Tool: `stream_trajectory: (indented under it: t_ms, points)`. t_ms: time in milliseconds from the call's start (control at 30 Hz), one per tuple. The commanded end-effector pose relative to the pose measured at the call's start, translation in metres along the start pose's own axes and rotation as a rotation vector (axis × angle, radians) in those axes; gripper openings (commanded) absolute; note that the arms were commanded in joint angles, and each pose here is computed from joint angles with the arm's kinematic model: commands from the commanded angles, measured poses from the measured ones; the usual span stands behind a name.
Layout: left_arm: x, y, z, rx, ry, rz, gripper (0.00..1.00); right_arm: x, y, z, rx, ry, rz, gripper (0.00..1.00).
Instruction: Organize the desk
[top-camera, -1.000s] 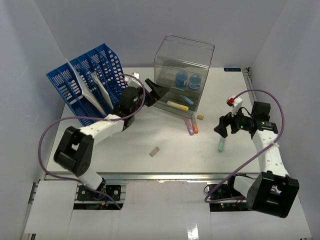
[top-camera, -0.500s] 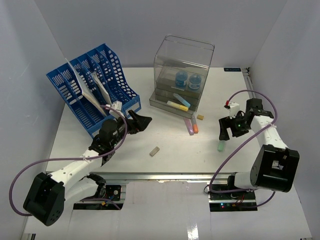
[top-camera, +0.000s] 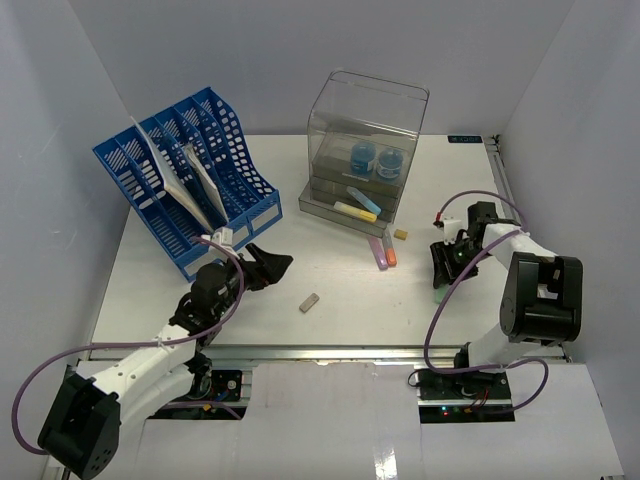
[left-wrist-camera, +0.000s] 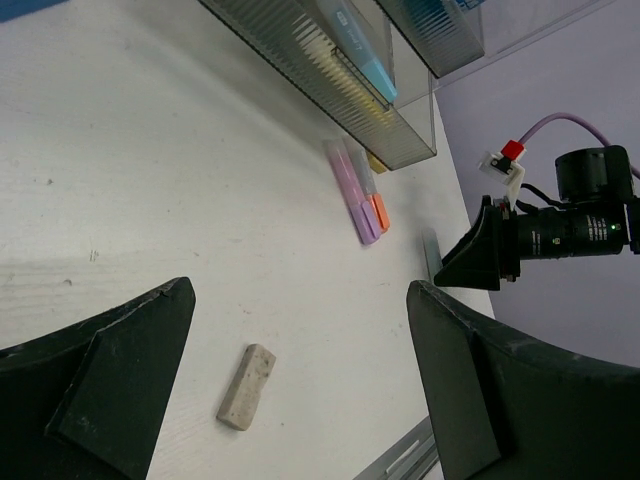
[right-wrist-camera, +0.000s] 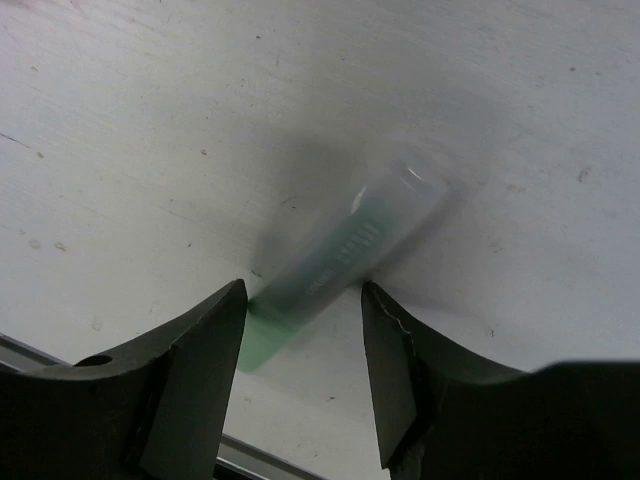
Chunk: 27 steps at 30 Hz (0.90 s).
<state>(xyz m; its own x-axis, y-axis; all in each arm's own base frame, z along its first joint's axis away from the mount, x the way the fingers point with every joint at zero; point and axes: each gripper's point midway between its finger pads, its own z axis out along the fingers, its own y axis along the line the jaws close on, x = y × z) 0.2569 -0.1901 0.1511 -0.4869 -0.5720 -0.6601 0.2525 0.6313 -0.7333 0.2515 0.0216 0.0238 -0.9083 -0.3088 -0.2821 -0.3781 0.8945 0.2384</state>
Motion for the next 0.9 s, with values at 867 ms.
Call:
stream_trajectory:
  t_ms: [867]
  points:
    - [0.089, -0.048, 0.052, 0.098, 0.381, -0.093, 0.79, -0.194, 0.172, -0.077, 0.094, -0.502, -0.999, 0.08]
